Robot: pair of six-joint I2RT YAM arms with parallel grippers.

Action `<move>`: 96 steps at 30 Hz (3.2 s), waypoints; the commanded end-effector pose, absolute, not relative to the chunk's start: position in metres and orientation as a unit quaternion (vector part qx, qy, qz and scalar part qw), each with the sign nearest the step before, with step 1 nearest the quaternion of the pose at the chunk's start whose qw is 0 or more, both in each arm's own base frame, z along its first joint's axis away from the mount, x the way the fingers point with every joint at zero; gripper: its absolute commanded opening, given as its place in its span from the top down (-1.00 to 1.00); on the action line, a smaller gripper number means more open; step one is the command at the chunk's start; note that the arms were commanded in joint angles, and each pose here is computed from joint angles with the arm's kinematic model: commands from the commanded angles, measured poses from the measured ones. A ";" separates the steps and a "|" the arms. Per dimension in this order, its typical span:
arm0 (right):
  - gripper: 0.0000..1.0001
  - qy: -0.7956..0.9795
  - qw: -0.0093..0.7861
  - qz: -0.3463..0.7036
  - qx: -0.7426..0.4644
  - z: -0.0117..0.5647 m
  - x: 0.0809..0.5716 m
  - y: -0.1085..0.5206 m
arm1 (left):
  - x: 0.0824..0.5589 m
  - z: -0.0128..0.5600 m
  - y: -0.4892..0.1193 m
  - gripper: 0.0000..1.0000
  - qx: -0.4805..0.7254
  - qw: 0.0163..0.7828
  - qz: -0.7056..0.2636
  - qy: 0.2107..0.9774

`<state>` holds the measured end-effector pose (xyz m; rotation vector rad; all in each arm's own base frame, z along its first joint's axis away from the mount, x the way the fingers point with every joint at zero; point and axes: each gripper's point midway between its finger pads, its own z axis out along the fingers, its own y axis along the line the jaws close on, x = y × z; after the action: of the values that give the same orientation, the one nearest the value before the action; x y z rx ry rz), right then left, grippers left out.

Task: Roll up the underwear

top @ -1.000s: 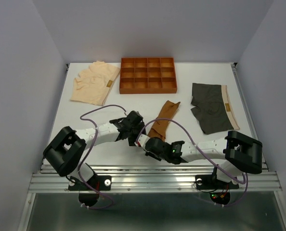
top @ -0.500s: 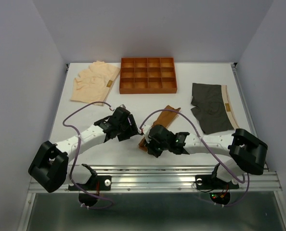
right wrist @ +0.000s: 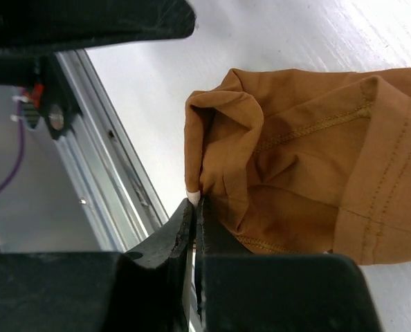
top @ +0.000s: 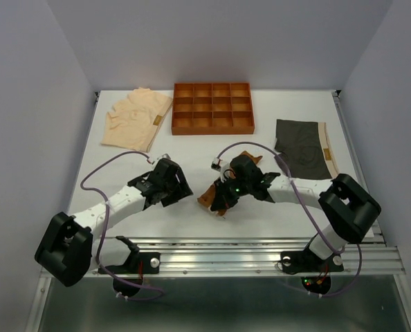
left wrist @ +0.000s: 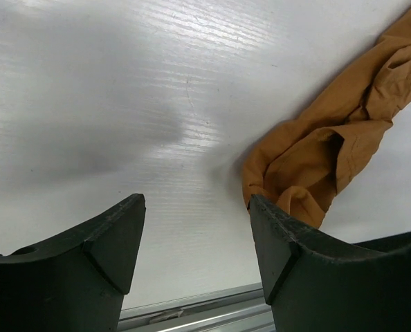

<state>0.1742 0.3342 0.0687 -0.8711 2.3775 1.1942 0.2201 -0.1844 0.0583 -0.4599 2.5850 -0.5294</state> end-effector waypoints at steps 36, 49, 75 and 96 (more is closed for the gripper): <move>0.99 0.891 0.088 0.429 -0.115 0.028 0.268 0.298 | 0.256 0.068 -0.254 -0.54 -0.064 0.260 -0.335 0.903; 0.95 0.899 0.101 0.402 -0.141 0.024 0.270 0.293 | 0.282 0.049 -0.269 -0.34 -0.075 0.257 -0.322 0.908; -1.00 0.731 0.388 0.332 -0.453 0.143 0.214 0.327 | 0.239 0.044 -0.244 1.00 -0.112 0.153 -0.239 0.953; -0.96 0.706 0.414 0.147 -0.555 0.078 0.184 0.369 | 0.200 0.050 -0.233 1.00 -0.154 0.052 -0.203 0.966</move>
<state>0.1545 0.3558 0.0620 -1.4859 1.8398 0.5140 0.2021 -0.2306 0.0319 -0.4609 2.9475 -0.5947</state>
